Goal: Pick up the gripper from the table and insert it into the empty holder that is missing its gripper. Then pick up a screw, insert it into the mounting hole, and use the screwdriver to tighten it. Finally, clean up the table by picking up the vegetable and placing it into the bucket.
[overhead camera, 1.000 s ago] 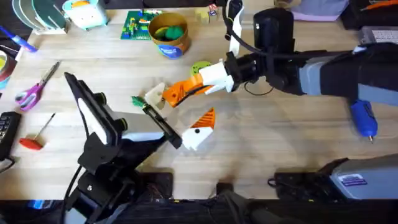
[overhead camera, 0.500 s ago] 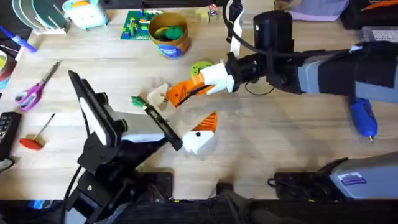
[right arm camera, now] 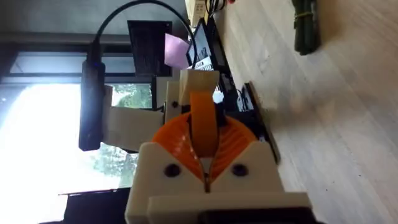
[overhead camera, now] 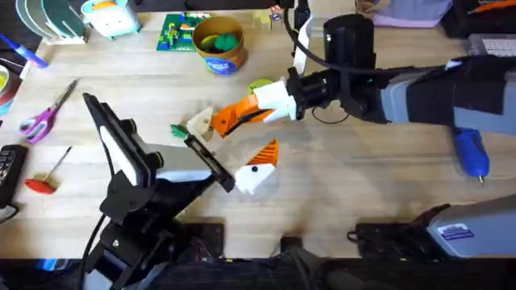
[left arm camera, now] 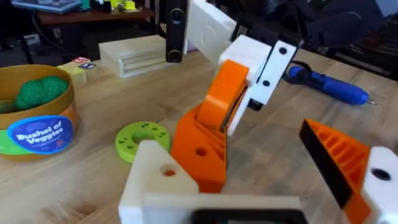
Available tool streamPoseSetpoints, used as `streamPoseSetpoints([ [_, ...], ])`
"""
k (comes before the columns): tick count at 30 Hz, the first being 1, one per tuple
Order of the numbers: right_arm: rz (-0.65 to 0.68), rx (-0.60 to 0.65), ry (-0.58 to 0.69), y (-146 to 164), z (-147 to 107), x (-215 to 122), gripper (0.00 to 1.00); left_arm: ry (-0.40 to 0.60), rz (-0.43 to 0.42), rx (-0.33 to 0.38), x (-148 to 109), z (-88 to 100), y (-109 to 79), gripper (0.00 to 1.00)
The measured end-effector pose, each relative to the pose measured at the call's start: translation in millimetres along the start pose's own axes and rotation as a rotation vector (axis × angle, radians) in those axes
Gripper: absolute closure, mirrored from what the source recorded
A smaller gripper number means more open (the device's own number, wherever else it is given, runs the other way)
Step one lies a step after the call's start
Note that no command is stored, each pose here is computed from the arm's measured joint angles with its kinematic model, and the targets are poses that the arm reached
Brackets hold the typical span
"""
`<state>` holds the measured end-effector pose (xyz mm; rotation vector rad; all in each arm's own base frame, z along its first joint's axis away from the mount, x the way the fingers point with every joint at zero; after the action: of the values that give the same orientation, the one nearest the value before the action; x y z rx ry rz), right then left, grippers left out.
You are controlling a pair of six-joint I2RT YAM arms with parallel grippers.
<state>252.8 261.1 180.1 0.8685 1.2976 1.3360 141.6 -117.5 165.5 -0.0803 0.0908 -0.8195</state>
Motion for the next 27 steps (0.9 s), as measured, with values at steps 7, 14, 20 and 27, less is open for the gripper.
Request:
streamPoseSetpoints([
  [7,0.010,0.029,-0.002,-3.1,4.6,6.6,0.993,0.000,0.027,-0.007,-0.1,-0.1,3.3,0.008],
  [14,0.010,0.064,0.000,-3.9,4.9,8.7,0.993,0.000,0.027,-0.008,-0.1,-0.1,3.4,0.008],
  [20,0.006,0.073,0.006,-2.8,3.0,14.3,0.993,0.001,-0.016,-0.007,0.0,-0.1,-1.9,0.009],
  [27,-0.003,0.055,0.002,0.9,2.8,23.1,0.993,0.000,-0.008,-0.006,0.0,0.0,-1.0,0.008],
])
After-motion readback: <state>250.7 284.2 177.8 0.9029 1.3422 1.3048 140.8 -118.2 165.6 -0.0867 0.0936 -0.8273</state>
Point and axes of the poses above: each hand's point on the last joint's axis, 136 mm out from that joint toward the fingers, its own x axis out along the fingers, its own y axis along the line the jaws close on, z = x × y, the point moved 6 cm from there along -x, back along the fingers, and after that the axes turned 1 degree about x, right-handed, at the moved point
